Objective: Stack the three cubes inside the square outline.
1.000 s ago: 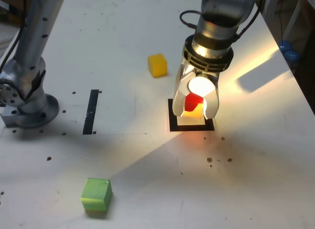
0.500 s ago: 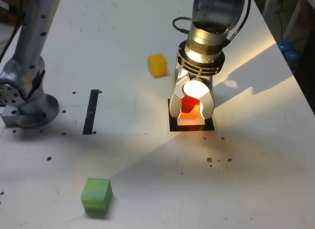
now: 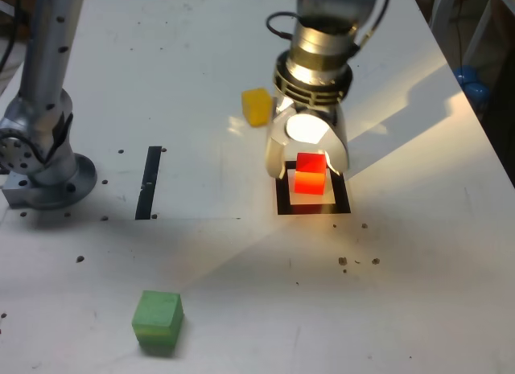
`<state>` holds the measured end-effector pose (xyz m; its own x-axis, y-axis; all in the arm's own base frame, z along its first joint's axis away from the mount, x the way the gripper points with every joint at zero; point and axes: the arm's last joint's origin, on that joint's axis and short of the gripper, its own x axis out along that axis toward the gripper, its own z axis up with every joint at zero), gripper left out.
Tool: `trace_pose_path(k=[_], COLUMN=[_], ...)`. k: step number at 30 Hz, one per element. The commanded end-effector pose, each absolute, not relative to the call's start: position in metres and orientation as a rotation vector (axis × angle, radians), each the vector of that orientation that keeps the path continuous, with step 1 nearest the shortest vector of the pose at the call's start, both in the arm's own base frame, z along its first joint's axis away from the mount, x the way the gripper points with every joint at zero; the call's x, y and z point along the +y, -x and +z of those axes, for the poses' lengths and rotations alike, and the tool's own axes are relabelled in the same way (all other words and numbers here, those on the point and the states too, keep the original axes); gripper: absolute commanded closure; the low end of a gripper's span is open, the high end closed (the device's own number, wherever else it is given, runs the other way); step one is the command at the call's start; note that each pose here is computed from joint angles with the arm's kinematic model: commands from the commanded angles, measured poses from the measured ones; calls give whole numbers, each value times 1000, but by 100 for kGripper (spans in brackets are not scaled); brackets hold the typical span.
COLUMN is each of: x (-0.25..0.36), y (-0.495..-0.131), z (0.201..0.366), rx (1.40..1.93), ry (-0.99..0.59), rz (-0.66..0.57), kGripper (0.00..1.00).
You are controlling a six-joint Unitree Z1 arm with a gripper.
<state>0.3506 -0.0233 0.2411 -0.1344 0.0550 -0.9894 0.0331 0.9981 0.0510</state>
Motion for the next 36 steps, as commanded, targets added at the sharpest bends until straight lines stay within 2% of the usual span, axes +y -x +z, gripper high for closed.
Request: trace_pose_path(k=[1,7,15,27,32,36], x=[-12,28,76,129,143,150], y=[-338,-306,-290,-297,-306,-310], z=[249,258,256,232,218,212], rx=[1705,1732,1757,1792,1811,1818], ry=[-39,50,133,211,237,253], rz=[55,159,216,217,196,195], kGripper=[0,0,0,2,9,24])
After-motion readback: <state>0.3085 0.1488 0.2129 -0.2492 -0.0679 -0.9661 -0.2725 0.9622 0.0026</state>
